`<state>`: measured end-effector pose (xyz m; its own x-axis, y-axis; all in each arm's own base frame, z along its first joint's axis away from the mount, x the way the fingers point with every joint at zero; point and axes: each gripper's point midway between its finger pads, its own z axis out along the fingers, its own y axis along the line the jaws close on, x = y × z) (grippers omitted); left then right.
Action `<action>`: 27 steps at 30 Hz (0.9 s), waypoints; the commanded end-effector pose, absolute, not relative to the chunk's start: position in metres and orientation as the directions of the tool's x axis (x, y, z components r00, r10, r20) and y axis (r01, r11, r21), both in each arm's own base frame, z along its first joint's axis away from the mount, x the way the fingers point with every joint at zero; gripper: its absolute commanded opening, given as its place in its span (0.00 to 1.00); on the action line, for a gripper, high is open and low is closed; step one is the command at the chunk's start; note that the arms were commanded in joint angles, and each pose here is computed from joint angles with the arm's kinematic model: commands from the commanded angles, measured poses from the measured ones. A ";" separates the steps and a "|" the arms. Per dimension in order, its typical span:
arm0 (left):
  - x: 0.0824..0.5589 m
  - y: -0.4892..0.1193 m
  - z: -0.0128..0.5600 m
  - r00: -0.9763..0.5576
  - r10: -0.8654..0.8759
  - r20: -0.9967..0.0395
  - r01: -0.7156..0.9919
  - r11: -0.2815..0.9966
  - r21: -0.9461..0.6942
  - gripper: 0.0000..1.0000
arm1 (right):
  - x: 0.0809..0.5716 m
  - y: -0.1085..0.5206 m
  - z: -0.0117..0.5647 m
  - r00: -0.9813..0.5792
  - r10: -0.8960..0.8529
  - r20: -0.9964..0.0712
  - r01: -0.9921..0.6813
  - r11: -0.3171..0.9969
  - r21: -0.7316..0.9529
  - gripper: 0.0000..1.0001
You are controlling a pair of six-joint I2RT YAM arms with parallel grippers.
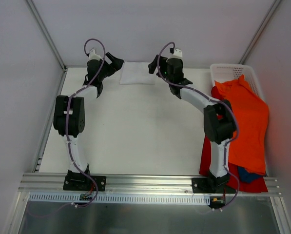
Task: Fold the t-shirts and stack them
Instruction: Fold the long partially folded tshirt into a neat square, then put the neatly folded tshirt into the corner of the board with the left arm
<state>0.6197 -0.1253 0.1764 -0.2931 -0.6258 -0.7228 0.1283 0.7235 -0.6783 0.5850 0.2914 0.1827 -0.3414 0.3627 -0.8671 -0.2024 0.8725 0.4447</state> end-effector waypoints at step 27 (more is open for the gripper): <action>0.609 -0.108 0.063 -0.594 -0.669 -0.447 -0.189 0.656 -0.731 0.99 | 0.214 0.125 0.237 -0.400 0.449 -0.799 -0.037 0.863 0.503 1.00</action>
